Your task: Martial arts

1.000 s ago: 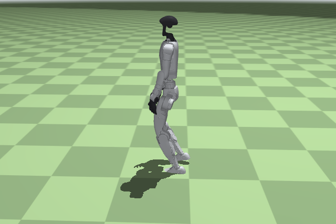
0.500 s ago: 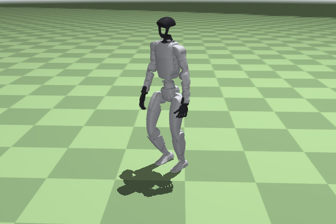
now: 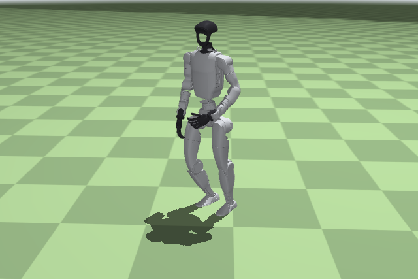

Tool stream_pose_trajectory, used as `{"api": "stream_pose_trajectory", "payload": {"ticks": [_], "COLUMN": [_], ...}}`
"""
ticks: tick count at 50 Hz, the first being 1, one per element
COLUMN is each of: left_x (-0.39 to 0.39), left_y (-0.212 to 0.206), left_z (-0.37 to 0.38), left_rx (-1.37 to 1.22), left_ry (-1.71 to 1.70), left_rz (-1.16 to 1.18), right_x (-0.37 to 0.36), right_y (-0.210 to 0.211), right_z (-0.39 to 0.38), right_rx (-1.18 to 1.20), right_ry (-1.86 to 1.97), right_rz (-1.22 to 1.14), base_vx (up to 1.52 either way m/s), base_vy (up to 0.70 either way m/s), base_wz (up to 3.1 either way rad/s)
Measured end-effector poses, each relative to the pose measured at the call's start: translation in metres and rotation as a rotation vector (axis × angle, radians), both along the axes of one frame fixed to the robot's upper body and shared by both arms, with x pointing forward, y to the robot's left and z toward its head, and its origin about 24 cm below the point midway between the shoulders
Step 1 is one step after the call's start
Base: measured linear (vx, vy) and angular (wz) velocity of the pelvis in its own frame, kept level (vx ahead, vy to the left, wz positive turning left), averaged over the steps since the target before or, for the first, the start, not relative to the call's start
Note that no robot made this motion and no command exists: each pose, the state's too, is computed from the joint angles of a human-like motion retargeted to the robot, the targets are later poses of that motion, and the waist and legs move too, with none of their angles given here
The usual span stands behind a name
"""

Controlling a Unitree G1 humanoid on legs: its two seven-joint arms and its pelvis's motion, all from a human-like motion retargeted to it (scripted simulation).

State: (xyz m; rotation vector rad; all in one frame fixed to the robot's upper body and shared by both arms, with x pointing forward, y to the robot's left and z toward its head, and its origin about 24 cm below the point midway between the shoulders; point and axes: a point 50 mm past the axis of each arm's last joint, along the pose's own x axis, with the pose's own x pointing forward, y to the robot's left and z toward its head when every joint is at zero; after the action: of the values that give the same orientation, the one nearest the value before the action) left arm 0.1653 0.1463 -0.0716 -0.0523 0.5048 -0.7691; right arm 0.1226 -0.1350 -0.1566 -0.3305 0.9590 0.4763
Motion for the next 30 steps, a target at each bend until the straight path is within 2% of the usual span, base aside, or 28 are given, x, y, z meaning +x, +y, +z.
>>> {"api": "stream_pose_trajectory", "payload": {"ticks": [14,30], "left_x": [-0.005,-0.001], "left_y": [-0.016,-0.024], "left_z": [0.037,0.024], "left_rx": [-0.149,-0.141], "left_ry": [-0.047,-0.018], "left_rz": [-0.214,-0.128], "right_x": [-0.01,0.004], "right_y": [0.001,0.006], "right_z": [-0.003,0.003], "right_rx": [0.027,0.044], "right_ry": [0.062,-0.001], "right_rz": [0.047,0.079], "base_vx": [0.0,0.0], "base_vy": [0.0,0.0], "base_wz": [0.0,0.0]}}
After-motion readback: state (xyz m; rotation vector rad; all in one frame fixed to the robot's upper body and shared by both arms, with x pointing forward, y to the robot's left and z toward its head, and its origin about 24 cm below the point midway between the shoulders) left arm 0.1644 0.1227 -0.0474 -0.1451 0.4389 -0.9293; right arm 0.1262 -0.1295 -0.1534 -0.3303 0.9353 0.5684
